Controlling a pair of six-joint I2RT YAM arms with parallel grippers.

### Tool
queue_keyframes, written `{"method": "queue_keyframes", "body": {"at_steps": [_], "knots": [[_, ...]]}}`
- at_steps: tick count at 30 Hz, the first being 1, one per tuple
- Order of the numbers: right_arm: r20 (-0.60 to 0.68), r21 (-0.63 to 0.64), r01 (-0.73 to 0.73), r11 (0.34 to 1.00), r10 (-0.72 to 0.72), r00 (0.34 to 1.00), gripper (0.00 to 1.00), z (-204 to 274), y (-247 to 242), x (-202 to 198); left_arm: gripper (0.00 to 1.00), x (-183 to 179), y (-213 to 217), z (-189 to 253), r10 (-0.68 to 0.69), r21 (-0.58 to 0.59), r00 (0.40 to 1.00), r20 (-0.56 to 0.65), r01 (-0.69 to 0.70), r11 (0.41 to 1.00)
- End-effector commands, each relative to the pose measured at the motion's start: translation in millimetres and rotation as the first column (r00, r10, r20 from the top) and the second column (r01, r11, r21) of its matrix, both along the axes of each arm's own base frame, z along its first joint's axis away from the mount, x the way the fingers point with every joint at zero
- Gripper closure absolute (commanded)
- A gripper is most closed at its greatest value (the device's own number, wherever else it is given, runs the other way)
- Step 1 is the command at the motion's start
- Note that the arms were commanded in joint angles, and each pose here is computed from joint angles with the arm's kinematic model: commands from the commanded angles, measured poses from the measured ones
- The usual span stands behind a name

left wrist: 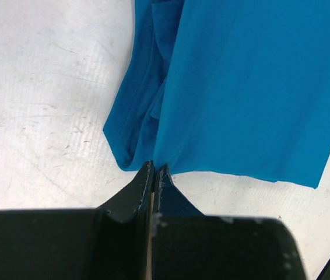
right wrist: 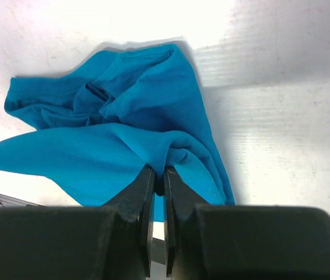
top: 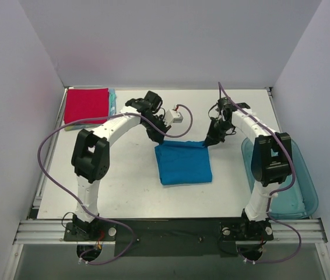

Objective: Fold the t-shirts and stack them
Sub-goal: Fold the long partially folded tshirt into a neat square

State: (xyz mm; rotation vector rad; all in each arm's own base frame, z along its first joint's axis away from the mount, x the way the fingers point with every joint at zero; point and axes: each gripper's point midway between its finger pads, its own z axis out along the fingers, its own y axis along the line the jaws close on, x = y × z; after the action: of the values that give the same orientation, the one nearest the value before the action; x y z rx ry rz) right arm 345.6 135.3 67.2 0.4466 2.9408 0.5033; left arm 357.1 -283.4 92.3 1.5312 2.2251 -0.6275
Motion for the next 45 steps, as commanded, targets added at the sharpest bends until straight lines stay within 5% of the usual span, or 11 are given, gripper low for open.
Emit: {"method": "queue_keyframes", "body": {"at_steps": [1,10,15,24,25,26,28,30,35,39,45], "knots": [[0.061,0.003,-0.008,1.0,0.008,0.998,1.0,21.8,1.1,11.7,1.0,15.5,6.4,38.9,0.09,-0.008,0.995,0.04,-0.09,0.996],[0.104,0.049,-0.113,0.992,0.108,0.989,1.0,43.3,23.7,-8.4,1.0,-66.2,35.4,69.0,0.05,-0.031,0.991,-0.125,-0.054,0.998],[0.132,0.038,-0.114,0.993,0.108,0.985,1.0,48.8,35.8,10.7,1.0,-30.7,35.2,73.6,0.134,-0.042,0.991,-0.016,-0.135,0.99],[0.095,0.025,-0.137,0.99,0.134,0.986,1.0,23.5,52.9,31.6,1.0,-22.6,60.6,28.5,0.263,0.089,0.959,-0.106,-0.254,0.963],[0.099,0.025,-0.149,0.988,0.146,0.984,0.96,21.5,57.4,33.3,1.0,-21.0,65.6,18.5,0.288,0.114,0.952,-0.108,-0.276,0.954],[0.104,0.027,-0.156,0.987,0.153,0.983,0.79,18.6,61.1,39.3,1.0,-14.0,65.3,16.2,0.297,0.11,0.951,-0.086,-0.288,0.951],[0.12,0.021,-0.15,0.988,0.147,0.982,0.6,16.1,65.0,50.5,1.0,-4.1,67.9,5.0,0.326,0.122,0.943,-0.067,-0.316,0.941],[0.142,0.01,-0.122,0.992,0.119,0.983,0.55,20.4,62.0,61.7,1.0,8.1,71.5,-6.8,0.36,0.138,0.932,-0.04,-0.352,0.926],[0.199,-0.028,-0.13,0.991,0.133,0.971,0.53,31.8,53.2,61.8,1.0,29.5,94.2,-39.6,0.435,0.196,0.901,0.001,-0.426,0.883],[0.17,-0.06,-0.141,0.988,0.149,0.974,0.6,14.2,47.8,44.3,0.85,61.0,91.9,-45.1,0.398,0.138,0.909,0.12,-0.413,0.9],[0.132,-0.032,-0.151,0.988,0.153,0.979,0.6,-15.5,53.6,27.3,0.94,75.7,57.7,-22.9,0.284,0.008,0.948,0.146,-0.288,0.958]]}}
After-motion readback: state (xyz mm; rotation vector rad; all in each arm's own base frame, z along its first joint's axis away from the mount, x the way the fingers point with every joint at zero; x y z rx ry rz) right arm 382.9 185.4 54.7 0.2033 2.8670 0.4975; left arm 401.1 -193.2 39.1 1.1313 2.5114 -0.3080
